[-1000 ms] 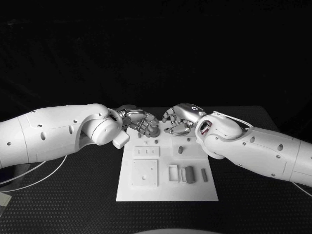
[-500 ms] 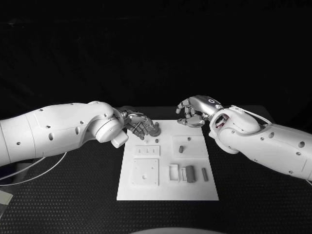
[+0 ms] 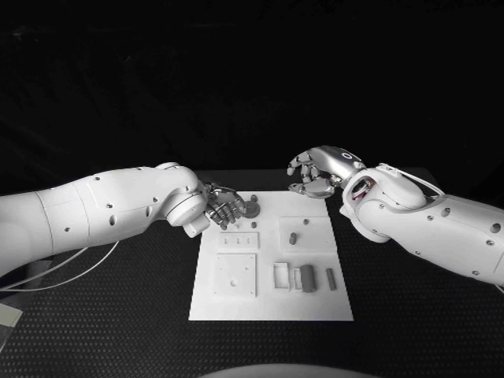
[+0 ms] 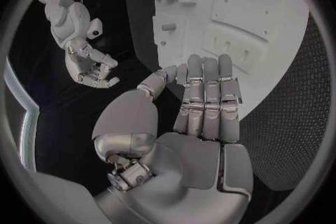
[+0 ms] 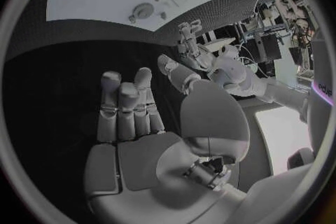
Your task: Assemble the parts on the task board
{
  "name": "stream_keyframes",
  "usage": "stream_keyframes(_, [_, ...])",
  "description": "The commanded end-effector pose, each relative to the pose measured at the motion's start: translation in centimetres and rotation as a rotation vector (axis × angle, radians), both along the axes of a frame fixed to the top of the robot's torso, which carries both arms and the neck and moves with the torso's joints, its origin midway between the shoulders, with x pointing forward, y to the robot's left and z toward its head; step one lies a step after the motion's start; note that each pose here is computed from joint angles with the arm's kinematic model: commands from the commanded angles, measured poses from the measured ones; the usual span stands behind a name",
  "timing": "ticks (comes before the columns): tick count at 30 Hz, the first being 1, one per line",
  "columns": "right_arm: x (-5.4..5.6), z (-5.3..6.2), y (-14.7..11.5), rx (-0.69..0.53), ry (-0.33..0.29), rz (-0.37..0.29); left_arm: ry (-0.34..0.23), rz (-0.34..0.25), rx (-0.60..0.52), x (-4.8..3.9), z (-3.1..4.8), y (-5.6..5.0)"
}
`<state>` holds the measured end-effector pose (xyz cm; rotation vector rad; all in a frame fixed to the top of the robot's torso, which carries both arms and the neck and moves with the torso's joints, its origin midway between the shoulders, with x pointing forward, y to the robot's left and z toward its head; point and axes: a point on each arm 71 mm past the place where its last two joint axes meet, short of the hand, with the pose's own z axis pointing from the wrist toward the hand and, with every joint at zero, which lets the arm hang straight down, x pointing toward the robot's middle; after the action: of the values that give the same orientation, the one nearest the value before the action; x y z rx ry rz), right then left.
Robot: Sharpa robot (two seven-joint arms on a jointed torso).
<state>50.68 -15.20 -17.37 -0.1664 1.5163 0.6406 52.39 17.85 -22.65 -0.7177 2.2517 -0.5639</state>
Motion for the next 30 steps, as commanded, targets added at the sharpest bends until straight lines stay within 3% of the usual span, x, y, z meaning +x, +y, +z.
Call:
stream_keyframes(1, [-0.1,0.1,0.1,0.005,-0.001,0.008,0.025,-0.046,0.062,-0.05,-0.45,-0.3])
stream_keyframes(11, [-0.2,0.1,0.5,0.001,0.007,0.019,0.021,-0.086,0.137,0.15,-1.55,-1.1])
stream_keyframes(23, [-0.3,0.1,0.6,-0.001,0.011,0.022,-0.049,-0.145,0.257,0.39,-2.13,-1.4])
stream_keyframes(30, [-0.3,0.1,0.7,-0.001,0.014,0.025,-0.039,-0.155,0.285,0.35,-3.09,-1.6])
